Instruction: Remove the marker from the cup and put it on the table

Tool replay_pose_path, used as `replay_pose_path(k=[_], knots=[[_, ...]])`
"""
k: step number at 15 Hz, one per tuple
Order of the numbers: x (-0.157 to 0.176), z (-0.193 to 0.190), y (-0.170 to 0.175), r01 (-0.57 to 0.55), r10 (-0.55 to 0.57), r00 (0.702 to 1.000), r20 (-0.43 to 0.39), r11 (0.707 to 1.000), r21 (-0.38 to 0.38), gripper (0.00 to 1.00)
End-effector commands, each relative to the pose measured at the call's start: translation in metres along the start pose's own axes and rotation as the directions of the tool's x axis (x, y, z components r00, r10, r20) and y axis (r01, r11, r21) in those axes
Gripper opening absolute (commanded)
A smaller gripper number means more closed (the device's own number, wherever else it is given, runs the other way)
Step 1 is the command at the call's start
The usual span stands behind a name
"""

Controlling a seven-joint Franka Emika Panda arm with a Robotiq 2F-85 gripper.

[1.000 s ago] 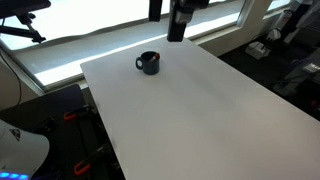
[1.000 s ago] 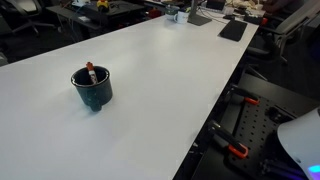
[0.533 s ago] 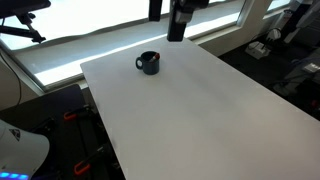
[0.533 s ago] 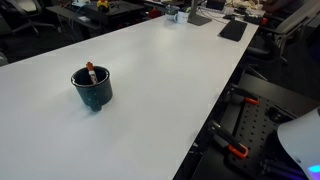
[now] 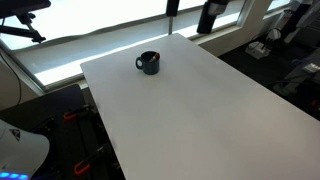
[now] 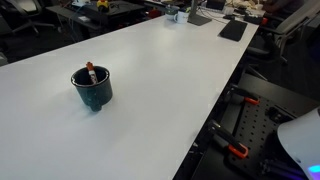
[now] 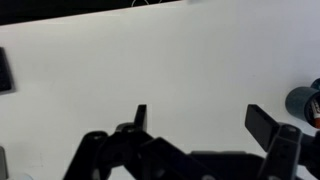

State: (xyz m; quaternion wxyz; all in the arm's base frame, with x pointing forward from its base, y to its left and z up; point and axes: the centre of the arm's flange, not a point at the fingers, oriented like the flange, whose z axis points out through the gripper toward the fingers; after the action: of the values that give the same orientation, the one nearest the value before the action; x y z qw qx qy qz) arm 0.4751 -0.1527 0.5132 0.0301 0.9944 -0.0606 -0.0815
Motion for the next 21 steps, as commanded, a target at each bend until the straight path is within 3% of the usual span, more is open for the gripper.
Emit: replay_pose_path(k=[1, 3, 5, 6, 9, 14, 17, 21], knots=[[0.065, -0.039, -0.011, 0.199, -0.199, 0.980, 0.019, 0.980, 0.006, 1.00], [0.087, -0.046, -0.041, 0.311, -0.311, 0.950, 0.024, 0.950, 0.003, 1.00], [0.086, -0.041, -0.076, 0.411, -0.409, 0.910, 0.068, 0.912, -0.013, 1.00], [0.073, -0.028, -0.057, 0.334, -0.334, 0.942, 0.026, 0.942, -0.007, 1.00], [0.082, -0.026, -0.085, 0.390, -0.389, 0.920, 0.052, 0.921, -0.010, 1.00], [0.088, -0.029, -0.074, 0.418, -0.417, 0.908, 0.047, 0.908, -0.027, 1.00], [0.118, -0.035, -0.075, 0.589, -0.587, 0.808, 0.046, 0.806, -0.060, 1.00], [0.147, -0.041, -0.107, 0.754, -0.754, 0.656, 0.031, 0.652, -0.082, 1.00]])
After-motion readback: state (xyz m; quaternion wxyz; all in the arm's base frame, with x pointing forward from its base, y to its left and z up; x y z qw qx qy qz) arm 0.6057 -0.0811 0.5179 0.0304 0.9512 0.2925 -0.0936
